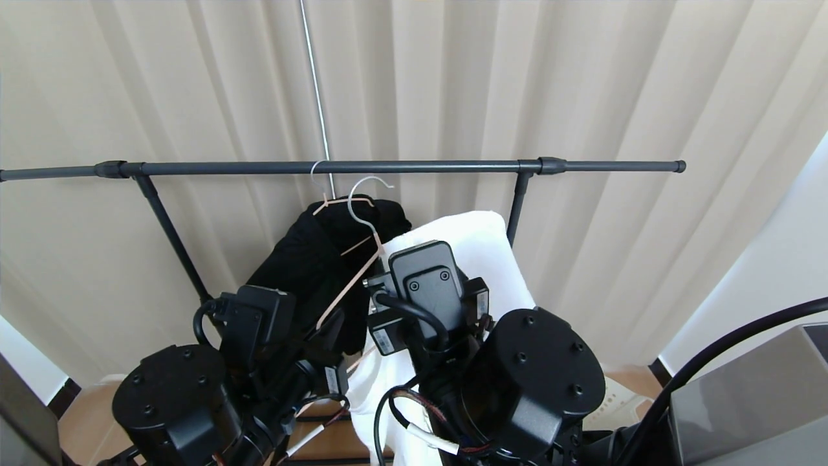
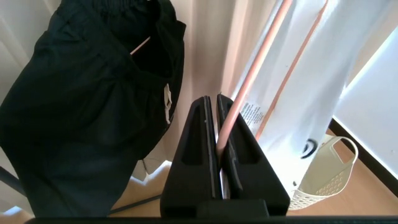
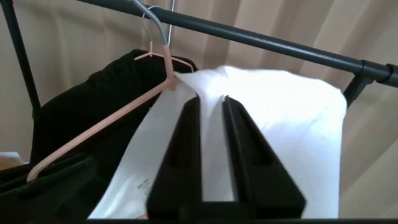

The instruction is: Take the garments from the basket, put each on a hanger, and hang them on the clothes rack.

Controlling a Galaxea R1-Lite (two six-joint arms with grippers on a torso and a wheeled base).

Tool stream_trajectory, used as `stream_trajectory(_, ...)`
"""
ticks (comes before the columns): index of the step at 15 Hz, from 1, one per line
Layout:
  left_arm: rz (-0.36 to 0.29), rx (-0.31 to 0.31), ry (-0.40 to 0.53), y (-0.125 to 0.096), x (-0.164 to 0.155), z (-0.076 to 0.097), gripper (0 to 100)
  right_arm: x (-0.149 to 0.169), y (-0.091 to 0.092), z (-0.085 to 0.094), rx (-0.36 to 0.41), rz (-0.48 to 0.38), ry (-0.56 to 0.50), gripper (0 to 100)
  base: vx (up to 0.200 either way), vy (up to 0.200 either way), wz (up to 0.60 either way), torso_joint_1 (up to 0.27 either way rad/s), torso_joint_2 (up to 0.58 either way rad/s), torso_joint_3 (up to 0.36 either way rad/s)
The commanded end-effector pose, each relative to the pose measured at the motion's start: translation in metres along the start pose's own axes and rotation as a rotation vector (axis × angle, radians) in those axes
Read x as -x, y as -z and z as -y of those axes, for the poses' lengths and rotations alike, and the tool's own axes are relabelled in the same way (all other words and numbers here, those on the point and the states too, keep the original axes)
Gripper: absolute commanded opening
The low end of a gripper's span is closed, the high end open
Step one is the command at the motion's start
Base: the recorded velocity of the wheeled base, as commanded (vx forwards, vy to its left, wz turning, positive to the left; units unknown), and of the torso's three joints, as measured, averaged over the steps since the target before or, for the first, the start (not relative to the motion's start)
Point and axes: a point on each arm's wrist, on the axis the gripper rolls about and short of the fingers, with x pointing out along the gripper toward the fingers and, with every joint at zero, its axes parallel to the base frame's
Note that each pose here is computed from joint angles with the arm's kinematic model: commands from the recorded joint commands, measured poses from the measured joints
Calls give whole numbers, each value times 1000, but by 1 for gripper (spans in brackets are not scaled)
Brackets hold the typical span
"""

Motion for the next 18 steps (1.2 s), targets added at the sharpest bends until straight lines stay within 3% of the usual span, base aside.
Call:
stream_trajectory(1,15,10,-1,-3,0,0,0,0,2,0,4,-4,-1,100,0,0,0,0,0,0)
stream_trajectory(4,20,17,-2,-4,0,-1,0,0,0,5,5,-4,5,100,0,0,0,0,0,0)
stream_trajectory(11,44,28,1,-12,4,-15,0,-14,-27,68,0,40,59,100,0,0,0,0,0,0)
stream_trajectory(12,46,27,11,-13,6,-19,0,-11,-37,82,12,44,30,100,0,0,0,0,0,0)
stream_trajectory(14,46,26,9,-13,6,-20,0,-10,-45,90,21,47,11,100,0,0,0,0,0,0)
stream_trajectory(15,33,16,27,-11,8,-23,0,-2,-65,105,67,14,-84,100,0,0,0,0,0,0)
stream_trajectory(17,37,17,56,-12,13,-25,0,6,-81,129,127,-52,-196,100,0,0,0,0,0,0)
stream_trajectory(18,36,17,62,-12,14,-26,0,8,-83,133,138,-65,-219,100,0,0,0,0,0,0)
